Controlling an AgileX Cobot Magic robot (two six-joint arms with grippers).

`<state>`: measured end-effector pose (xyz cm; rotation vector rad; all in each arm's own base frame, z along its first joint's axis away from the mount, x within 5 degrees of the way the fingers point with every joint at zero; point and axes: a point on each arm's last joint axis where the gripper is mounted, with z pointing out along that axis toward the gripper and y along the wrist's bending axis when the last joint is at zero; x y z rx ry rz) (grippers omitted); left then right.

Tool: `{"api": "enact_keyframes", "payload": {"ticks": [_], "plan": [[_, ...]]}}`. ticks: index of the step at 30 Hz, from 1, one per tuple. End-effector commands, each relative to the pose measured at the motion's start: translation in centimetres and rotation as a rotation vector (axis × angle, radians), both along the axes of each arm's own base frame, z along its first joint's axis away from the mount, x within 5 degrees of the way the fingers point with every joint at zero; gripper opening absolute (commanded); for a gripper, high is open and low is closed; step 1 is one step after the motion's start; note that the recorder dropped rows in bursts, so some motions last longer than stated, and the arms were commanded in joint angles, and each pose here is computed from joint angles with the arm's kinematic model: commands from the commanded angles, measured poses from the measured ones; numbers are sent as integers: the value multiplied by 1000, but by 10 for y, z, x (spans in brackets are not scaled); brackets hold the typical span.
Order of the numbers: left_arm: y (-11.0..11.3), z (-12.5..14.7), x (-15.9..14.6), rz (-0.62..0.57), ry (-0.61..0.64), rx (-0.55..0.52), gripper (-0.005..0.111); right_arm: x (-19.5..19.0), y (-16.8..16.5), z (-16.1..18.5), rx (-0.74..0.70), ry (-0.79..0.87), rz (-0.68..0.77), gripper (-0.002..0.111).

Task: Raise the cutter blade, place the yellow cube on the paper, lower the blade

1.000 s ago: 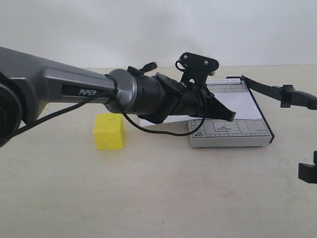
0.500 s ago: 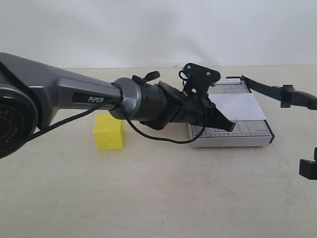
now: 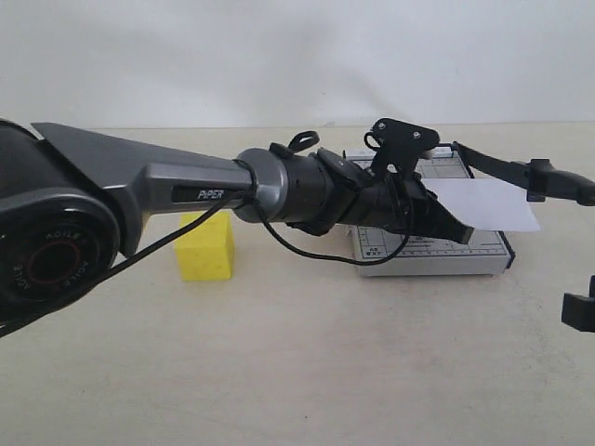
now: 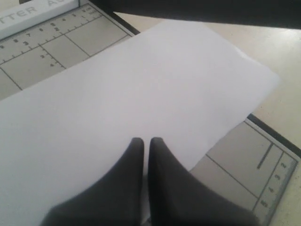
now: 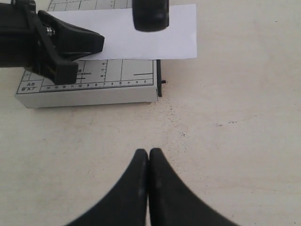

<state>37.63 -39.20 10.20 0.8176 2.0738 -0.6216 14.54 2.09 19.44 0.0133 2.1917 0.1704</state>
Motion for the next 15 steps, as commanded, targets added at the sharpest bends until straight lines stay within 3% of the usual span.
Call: {"api": "enact_keyframes", "payload": {"ticks": [1, 9, 15], "plan": [[-1, -12, -2, 12, 36, 2, 5, 1, 0, 3, 2, -20, -1, 0], [-2, -9, -1, 20, 45, -22, 5, 1, 0, 3, 2, -20, -1, 0], [-8, 20, 5, 26, 1, -82, 5, 2, 0, 4, 1, -28, -1, 0]]}}
